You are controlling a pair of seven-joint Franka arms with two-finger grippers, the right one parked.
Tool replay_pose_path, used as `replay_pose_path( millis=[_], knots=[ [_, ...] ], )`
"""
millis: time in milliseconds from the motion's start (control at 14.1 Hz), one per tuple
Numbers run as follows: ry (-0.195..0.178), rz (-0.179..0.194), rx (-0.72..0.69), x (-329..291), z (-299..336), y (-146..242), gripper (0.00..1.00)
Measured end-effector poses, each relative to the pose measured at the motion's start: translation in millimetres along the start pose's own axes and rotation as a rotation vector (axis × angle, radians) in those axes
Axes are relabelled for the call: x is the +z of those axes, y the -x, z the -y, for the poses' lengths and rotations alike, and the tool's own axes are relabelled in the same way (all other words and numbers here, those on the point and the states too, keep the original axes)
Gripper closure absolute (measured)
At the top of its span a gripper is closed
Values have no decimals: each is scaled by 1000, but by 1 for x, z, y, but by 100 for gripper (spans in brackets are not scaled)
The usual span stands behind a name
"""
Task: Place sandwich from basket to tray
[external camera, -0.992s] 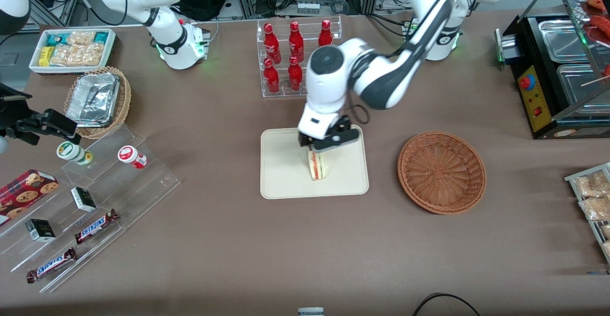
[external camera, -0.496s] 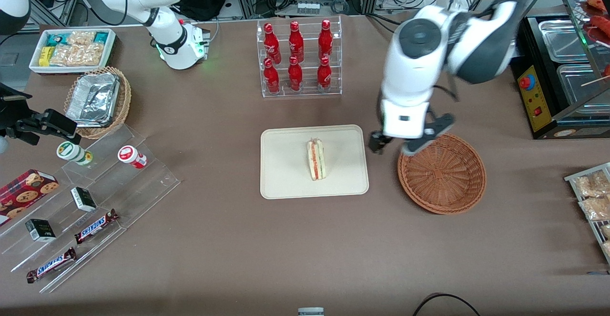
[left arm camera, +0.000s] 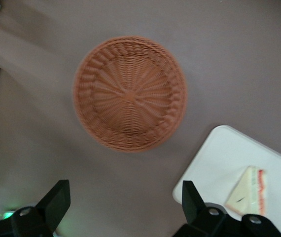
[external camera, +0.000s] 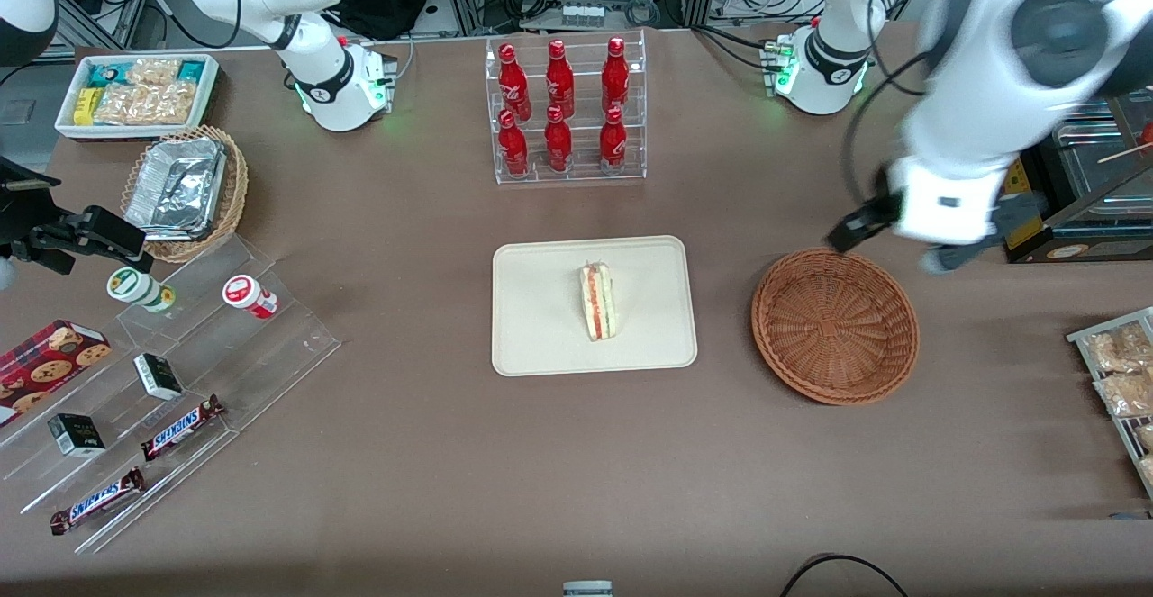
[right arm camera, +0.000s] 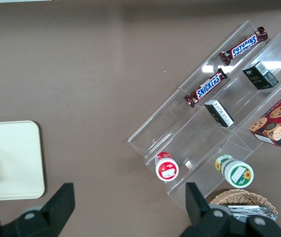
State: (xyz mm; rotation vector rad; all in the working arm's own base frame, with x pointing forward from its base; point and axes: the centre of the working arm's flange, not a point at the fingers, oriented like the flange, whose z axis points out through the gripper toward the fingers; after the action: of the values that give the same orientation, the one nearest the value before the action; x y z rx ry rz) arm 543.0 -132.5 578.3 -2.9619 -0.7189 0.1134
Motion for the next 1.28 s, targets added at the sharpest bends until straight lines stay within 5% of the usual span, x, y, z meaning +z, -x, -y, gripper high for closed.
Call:
replay_pose_path(
  millis=[213, 638, 1276],
  knots=[
    [-23, 48, 174, -11, 38, -13, 0],
    [-7, 46, 560, -17, 50, -21, 0],
    [30, 33, 511, -17, 67, -37, 0]
  ],
)
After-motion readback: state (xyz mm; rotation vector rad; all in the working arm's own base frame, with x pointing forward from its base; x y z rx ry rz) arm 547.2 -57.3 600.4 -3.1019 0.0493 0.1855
